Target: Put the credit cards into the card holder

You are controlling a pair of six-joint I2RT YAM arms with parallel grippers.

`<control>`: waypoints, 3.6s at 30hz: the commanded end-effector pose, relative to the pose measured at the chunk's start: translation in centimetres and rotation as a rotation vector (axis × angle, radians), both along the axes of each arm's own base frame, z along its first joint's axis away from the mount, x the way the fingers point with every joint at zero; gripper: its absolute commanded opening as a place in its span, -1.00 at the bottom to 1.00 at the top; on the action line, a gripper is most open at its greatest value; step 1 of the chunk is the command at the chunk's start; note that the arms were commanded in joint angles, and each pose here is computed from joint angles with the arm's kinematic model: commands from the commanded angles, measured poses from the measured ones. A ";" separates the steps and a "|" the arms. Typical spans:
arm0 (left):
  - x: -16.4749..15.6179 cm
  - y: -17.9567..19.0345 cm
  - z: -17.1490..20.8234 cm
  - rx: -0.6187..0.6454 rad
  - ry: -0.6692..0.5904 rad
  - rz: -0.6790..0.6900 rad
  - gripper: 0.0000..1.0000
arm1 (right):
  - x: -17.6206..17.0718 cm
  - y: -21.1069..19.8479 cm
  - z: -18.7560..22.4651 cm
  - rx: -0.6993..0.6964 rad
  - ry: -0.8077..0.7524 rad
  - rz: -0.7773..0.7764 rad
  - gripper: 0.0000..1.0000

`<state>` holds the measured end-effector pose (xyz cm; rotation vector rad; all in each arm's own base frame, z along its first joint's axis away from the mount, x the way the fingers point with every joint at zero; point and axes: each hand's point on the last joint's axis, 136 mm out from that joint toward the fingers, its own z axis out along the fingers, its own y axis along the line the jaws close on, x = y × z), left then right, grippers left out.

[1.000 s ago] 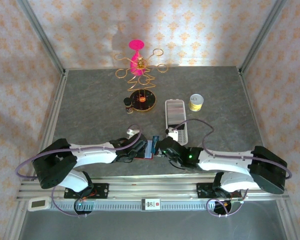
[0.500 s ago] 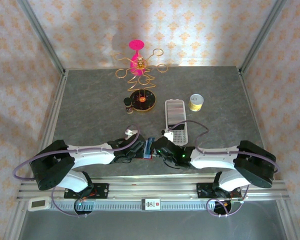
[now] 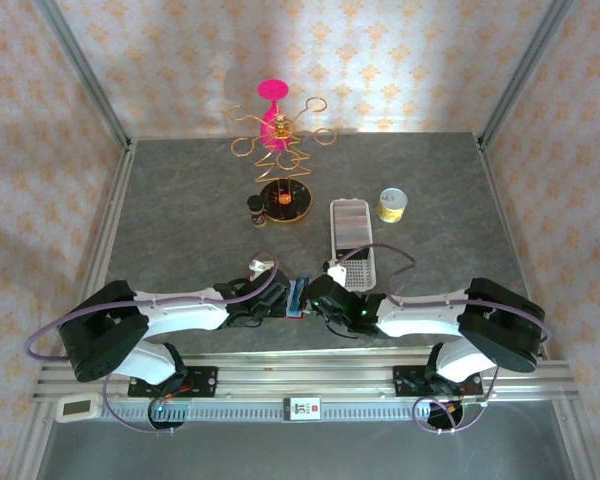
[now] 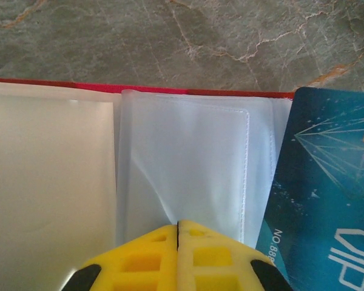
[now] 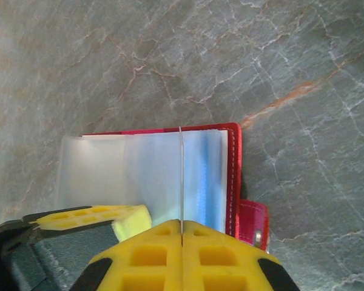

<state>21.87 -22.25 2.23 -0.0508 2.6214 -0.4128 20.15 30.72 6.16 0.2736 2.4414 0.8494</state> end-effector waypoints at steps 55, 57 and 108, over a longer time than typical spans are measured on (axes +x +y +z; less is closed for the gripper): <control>-1.2 7.8 0.1 -0.182 -0.049 0.268 -1.00 | 1.2 6.7 0.8 0.098 -0.016 0.081 -1.00; -1.0 9.7 0.5 -0.102 -0.081 0.321 -1.00 | 1.2 6.5 0.3 0.078 -0.008 0.078 -1.00; -1.4 7.5 -2.7 -0.032 0.040 0.182 -1.00 | 0.3 4.3 -2.0 -0.010 0.026 0.092 -1.00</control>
